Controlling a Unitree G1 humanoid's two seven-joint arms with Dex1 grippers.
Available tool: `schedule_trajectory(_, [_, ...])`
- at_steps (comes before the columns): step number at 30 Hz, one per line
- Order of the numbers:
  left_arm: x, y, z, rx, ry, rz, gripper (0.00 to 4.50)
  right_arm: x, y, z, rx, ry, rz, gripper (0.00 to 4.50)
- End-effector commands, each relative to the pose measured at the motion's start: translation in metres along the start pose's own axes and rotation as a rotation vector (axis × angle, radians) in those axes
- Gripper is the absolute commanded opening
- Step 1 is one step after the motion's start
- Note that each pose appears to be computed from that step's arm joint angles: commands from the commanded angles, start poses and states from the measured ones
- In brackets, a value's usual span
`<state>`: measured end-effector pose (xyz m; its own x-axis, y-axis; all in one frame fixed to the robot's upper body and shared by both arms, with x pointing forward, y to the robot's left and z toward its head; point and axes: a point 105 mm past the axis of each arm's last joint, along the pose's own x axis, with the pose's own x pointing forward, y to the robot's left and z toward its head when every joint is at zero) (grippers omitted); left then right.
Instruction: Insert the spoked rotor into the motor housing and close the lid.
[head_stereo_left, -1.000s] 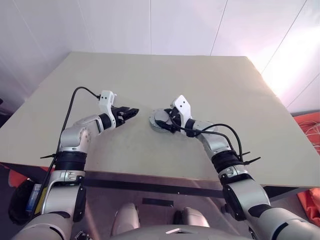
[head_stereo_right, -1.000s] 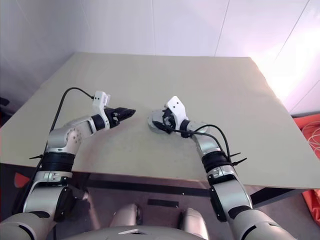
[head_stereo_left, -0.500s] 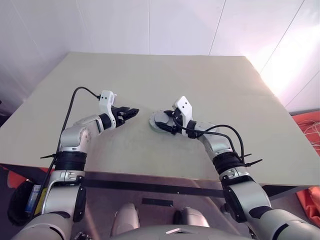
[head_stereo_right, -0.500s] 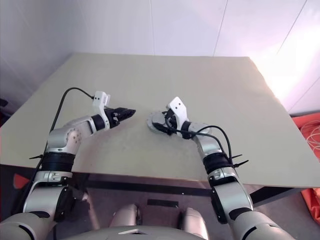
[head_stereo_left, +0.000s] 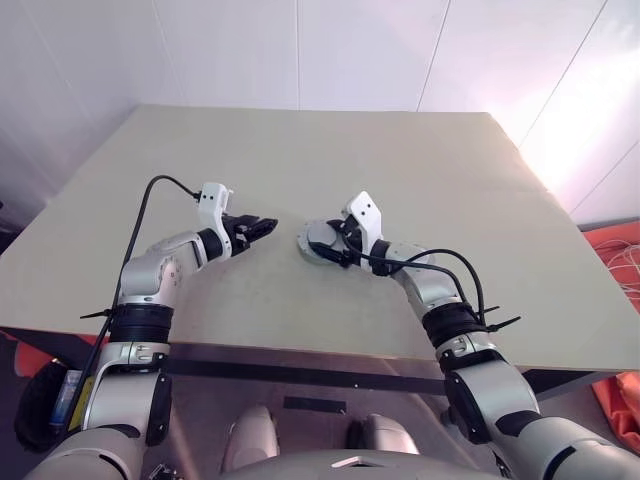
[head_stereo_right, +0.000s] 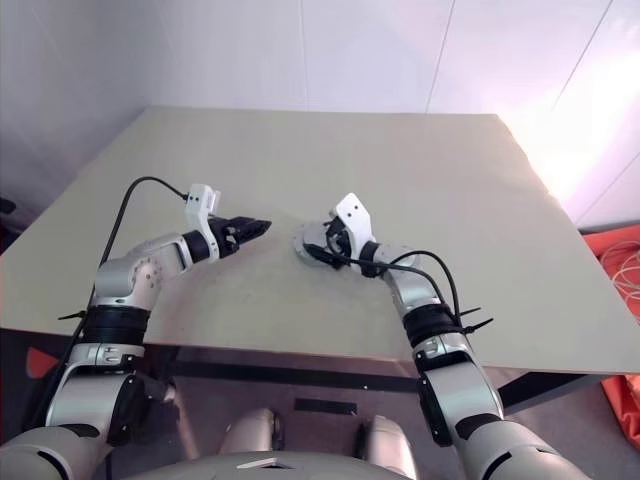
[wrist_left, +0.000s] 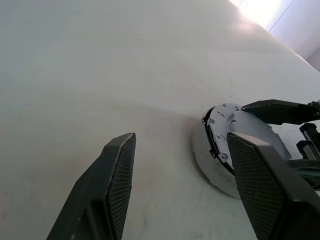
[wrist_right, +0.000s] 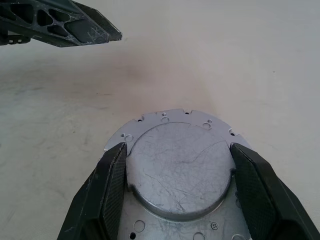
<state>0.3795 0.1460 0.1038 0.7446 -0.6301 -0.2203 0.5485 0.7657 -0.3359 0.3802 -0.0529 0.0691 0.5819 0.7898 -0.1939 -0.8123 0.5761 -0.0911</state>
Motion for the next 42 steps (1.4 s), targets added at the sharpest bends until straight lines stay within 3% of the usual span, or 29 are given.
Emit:
schedule_trajectory(1, [-0.004, -0.005, 0.018, 0.042, -0.048, -0.013, 3.06, 0.006, 0.004, 0.000, -0.003, 0.008, 0.012, 3.18])
schedule_trajectory(42, [-0.005, -0.004, 0.017, 0.043, -0.050, -0.005, 3.06, 0.018, 0.014, -0.017, -0.051, 0.081, 0.018, 3.18])
